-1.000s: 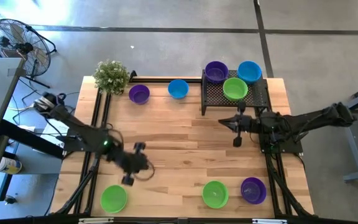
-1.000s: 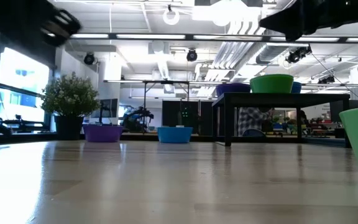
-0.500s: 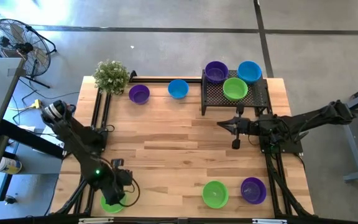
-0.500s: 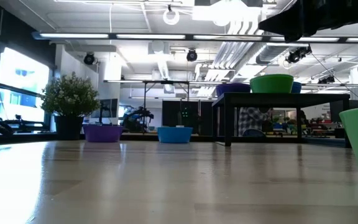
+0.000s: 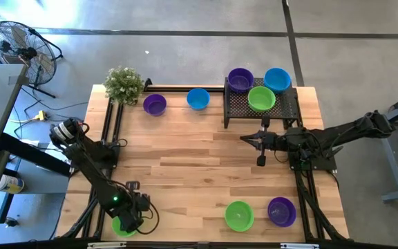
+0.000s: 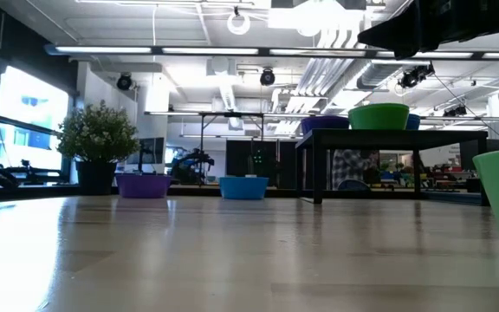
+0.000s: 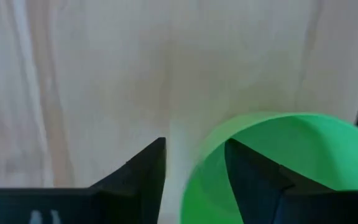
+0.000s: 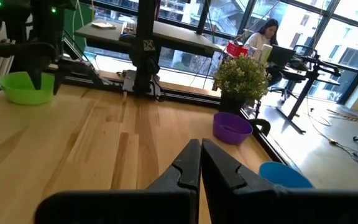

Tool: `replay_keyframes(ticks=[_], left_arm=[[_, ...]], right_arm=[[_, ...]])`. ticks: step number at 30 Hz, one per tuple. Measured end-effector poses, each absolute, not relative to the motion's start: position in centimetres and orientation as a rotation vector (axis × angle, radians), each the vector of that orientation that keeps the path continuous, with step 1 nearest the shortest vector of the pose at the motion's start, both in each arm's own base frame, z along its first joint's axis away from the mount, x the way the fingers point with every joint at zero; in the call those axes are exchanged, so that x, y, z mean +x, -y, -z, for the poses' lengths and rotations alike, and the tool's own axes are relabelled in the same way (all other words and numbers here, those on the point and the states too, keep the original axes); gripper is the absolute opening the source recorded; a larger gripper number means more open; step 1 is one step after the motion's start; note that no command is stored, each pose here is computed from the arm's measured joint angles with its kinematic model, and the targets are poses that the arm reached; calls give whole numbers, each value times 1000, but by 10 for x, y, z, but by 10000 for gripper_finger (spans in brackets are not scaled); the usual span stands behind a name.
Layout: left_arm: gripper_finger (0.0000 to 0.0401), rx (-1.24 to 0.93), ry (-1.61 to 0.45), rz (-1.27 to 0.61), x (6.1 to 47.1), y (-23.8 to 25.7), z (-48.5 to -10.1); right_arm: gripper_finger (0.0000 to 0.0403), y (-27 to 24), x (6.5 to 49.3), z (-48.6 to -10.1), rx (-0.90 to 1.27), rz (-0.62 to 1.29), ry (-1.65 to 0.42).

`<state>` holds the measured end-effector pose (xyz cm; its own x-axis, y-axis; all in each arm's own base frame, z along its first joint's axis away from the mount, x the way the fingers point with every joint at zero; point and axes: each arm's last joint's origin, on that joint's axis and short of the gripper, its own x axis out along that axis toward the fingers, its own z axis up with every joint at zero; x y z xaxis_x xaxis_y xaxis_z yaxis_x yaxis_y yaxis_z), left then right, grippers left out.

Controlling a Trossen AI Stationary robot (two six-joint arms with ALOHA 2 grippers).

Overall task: Pick & Place Mini bowls
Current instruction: Stack the green bowl on the other green bowls on the shelf

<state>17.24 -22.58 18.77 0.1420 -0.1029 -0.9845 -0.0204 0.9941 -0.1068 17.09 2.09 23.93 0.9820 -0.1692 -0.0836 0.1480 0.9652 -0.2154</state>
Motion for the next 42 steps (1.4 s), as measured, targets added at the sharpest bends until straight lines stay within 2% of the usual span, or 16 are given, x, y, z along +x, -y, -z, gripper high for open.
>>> replay_keyframes(ticks=[3, 8, 10, 20, 27, 35, 39, 42], left_arm=[[123, -102, -1413, 102, 174, 228, -188], [28, -56, -1411, 164, 174, 229, -188], [8, -42, -1405, 176, 175, 229, -188], [4, 25, -1243, 53, 206, 194, -203], [2, -80, -1047, -157, 266, 121, -217], [1, -238, -781, -176, 322, 23, -229], [1, -297, -795, -185, 332, -13, -215], [1, -323, -836, -177, 338, -20, -200]], right_arm=[[3, -21, 171, -239, -214, 161, -102], [3, -21, 171, -239, -215, 160, -103], [3, -21, 171, -239, -215, 160, -103], [3, -21, 171, -240, -224, 160, -96], [3, -21, 171, -240, -224, 157, -95], [3, -21, 171, -240, -232, 156, -101], [3, -21, 171, -239, -233, 156, -105], [3, -21, 171, -239, -233, 155, -105]])
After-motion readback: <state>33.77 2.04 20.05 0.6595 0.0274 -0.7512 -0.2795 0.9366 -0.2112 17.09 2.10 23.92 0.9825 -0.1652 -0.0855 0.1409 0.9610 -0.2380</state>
